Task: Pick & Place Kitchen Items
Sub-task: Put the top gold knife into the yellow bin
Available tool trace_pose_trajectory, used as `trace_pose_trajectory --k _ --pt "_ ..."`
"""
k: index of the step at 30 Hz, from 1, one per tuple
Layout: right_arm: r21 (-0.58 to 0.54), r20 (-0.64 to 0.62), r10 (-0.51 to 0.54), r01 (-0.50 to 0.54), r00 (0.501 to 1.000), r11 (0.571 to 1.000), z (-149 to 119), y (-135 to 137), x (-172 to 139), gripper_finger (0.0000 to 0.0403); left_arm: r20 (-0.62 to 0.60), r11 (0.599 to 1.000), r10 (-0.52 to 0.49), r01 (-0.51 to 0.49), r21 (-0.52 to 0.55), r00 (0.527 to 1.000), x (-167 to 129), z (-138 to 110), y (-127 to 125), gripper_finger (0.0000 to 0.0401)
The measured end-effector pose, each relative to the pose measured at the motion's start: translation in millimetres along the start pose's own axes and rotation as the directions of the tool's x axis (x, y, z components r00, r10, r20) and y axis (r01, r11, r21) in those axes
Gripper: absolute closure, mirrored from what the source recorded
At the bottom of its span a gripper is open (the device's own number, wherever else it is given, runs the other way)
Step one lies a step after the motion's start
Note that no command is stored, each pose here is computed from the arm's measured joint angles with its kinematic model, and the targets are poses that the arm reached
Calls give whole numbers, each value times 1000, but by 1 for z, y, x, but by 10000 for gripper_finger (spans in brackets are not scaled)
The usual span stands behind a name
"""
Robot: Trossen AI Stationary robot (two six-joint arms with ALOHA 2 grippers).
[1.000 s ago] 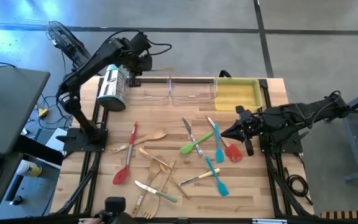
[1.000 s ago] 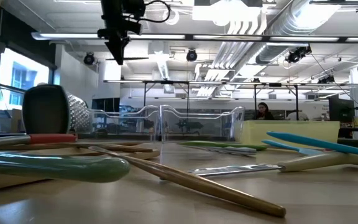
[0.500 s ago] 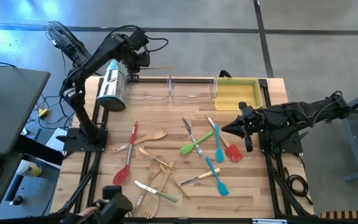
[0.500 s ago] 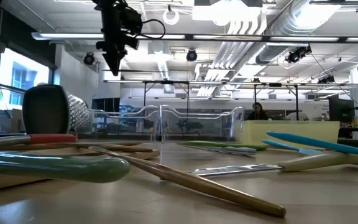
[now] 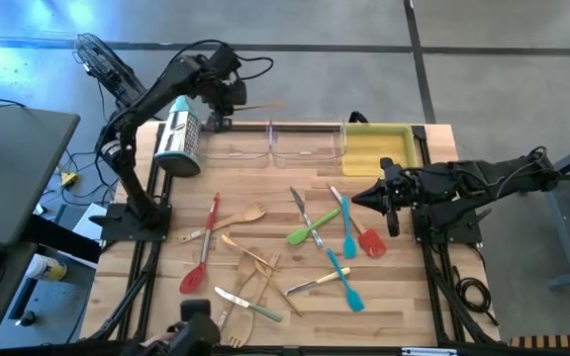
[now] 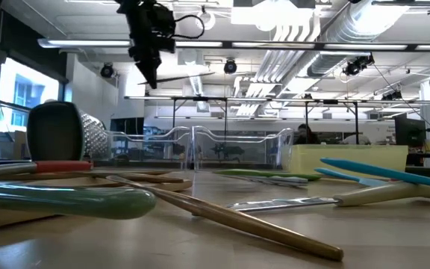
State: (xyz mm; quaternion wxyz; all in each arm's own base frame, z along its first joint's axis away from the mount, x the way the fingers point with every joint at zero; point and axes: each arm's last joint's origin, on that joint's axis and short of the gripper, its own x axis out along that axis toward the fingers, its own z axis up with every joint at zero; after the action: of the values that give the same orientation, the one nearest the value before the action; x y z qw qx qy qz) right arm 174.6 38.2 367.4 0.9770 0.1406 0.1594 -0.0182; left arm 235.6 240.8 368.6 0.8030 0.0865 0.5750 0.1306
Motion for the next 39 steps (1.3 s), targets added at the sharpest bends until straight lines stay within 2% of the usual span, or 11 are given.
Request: trace_pose_trajectory --k 4,7,9,11,15,17,19,22,27,33,39 --pt "1 16 6 -6 1000 1000 2 1 0 401 141 995 -89 94 -32 986 -1 17 -12 380" --pt "-23 43 8 -7 999 1000 4 1 0 401 341 975 -206 223 -11 917 -11 36 -26 380" --pt "-58 73 11 -7 997 998 7 2 0 401 487 953 -281 298 44 827 -20 52 -36 380" --pt "-101 120 28 -16 992 995 11 4 -1 401 608 930 -346 347 122 714 -30 67 -44 380" --pt "-194 230 41 4 972 981 22 6 -2 401 741 875 -459 394 281 491 -47 95 -60 380" --pt "-188 325 29 34 945 982 31 6 -4 400 763 852 -498 395 344 411 -54 104 -68 379" --pt "-165 429 34 42 902 985 42 6 -8 393 766 836 -527 384 392 367 -59 110 -77 379" --pt "-172 520 29 72 854 982 52 3 -13 366 758 818 -558 376 435 338 -62 116 -89 379" --pt "-110 531 -100 186 841 976 54 -5 -4 285 757 812 -571 352 465 317 -67 124 -103 378" --pt "-161 533 -159 284 831 945 56 -15 8 195 822 884 -462 242 399 334 -74 135 -114 378" --pt "-172 547 -188 330 816 928 60 -22 17 170 858 911 -403 236 340 319 -78 139 -113 378"
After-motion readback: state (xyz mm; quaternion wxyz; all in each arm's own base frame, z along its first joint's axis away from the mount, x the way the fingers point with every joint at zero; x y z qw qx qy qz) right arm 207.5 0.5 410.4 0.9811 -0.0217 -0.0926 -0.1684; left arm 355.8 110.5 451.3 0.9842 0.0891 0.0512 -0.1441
